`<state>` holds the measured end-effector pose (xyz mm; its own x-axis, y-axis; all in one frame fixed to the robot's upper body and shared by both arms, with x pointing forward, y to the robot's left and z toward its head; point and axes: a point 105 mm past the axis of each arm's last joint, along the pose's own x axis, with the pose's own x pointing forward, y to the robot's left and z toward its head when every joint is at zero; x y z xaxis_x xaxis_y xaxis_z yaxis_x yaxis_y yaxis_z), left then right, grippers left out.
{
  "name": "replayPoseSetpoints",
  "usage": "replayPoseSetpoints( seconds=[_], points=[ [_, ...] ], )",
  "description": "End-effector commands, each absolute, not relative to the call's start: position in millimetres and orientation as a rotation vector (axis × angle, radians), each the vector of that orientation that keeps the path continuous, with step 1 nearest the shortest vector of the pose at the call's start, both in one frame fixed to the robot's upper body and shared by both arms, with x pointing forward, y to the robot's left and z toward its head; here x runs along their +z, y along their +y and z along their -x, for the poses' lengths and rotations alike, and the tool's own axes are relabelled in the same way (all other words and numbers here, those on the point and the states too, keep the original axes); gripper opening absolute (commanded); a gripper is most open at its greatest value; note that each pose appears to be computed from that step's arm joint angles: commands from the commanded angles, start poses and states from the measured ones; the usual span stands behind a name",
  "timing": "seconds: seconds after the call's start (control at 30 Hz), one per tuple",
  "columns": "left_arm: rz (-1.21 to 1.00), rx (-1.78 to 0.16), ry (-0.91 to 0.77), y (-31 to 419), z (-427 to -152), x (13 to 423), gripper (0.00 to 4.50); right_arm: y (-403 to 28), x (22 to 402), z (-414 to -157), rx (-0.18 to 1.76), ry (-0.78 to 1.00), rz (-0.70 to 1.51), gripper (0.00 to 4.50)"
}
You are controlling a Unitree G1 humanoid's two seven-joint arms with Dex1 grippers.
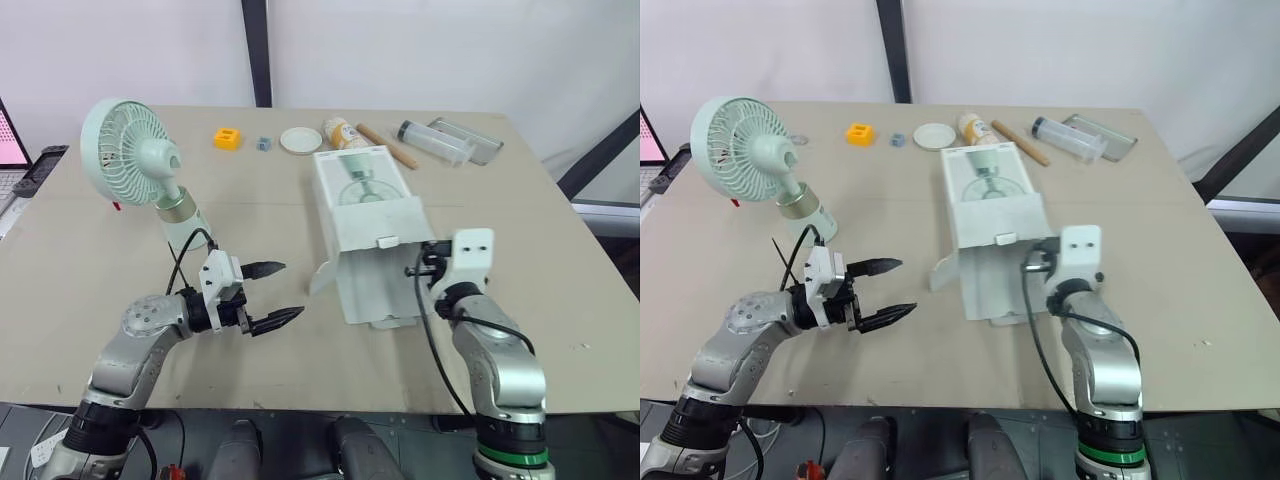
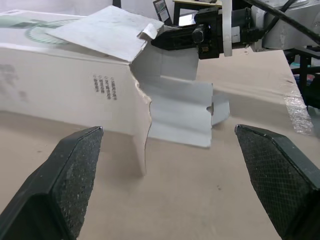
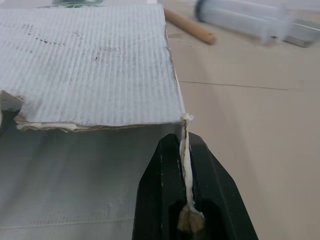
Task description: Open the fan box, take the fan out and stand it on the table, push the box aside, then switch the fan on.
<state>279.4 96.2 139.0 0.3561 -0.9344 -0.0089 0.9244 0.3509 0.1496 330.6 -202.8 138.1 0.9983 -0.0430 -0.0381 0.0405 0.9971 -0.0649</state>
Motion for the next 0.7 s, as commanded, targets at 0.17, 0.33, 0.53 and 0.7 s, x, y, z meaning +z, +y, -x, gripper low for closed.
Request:
replayPoseSetpoints(
  seconds=[0.17,0.33,0.53,0.7],
  points=[
    [-0.101,-1.297,-0.189,78,-275,164,4.50,-260,152,-298,-0.326,-0.003,0.044,0.04],
    [-0.082,-1.338,-0.213,71,-275,169,4.50,-287,149,-288,-0.405,0.018,0.047,0.04],
    [-0.088,-1.373,-0.221,64,-274,170,4.50,-318,152,-279,-0.489,0.014,0.066,0.04],
    [-0.093,-1.388,-0.228,60,-274,170,4.50,-324,151,-280,-0.498,0.016,0.053,0.04]
  ],
)
